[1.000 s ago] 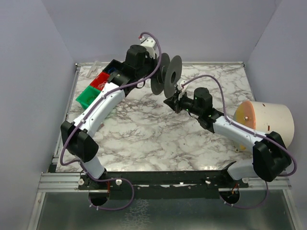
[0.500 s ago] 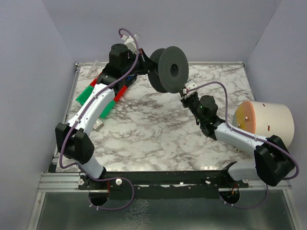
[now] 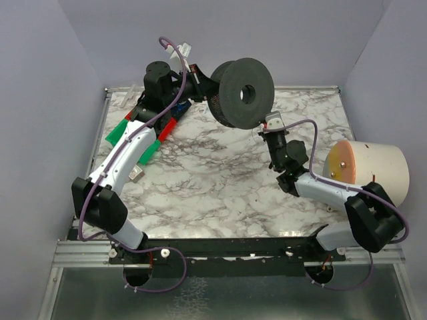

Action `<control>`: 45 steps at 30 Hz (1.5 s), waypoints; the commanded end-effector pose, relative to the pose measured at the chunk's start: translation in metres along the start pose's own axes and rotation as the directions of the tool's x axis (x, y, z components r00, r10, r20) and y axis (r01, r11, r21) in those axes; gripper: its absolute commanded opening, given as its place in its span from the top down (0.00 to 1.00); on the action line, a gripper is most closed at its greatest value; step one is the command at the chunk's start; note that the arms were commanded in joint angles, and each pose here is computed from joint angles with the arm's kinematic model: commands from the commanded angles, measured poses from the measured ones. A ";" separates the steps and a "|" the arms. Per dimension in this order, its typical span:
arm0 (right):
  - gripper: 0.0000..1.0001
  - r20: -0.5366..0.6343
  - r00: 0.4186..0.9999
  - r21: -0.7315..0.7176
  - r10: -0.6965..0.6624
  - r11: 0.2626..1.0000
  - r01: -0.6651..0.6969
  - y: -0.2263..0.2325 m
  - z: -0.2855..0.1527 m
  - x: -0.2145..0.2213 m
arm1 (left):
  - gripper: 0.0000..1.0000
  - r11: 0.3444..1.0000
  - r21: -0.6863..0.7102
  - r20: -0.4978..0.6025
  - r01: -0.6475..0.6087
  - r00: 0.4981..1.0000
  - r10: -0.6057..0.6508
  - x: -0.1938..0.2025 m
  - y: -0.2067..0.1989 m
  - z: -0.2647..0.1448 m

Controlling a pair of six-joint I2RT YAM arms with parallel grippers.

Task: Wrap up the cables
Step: Wrap the cable around the cable reel.

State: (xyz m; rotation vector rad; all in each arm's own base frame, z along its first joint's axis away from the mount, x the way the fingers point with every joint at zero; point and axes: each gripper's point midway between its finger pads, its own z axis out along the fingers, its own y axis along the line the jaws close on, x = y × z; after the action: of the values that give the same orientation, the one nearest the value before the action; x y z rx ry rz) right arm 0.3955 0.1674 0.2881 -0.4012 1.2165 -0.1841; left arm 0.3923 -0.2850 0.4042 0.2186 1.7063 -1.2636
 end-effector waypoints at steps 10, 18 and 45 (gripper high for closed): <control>1.00 0.103 0.995 0.245 0.004 0.969 -0.029 -0.083 0.007 -0.028 | 1.00 0.993 0.057 -0.013 -0.104 0.994 0.105 -0.002 -0.025 -0.018; 1.00 0.160 0.987 0.196 0.023 0.979 -0.054 -0.099 0.006 -0.032 | 1.00 0.985 -0.015 -0.070 -0.171 0.983 0.170 0.009 -0.003 -0.019; 0.33 -0.022 0.991 -0.748 0.129 0.656 -0.102 0.043 -0.054 0.017 | 1.00 0.948 0.039 -0.046 -0.316 0.947 0.317 -0.030 -0.035 -0.006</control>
State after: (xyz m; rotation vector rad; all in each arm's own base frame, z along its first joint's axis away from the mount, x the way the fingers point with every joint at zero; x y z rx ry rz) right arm 0.3782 0.1600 0.2664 -0.8204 1.2484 0.2233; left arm 0.3861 -0.2794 0.4259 0.5125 1.6953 -1.0168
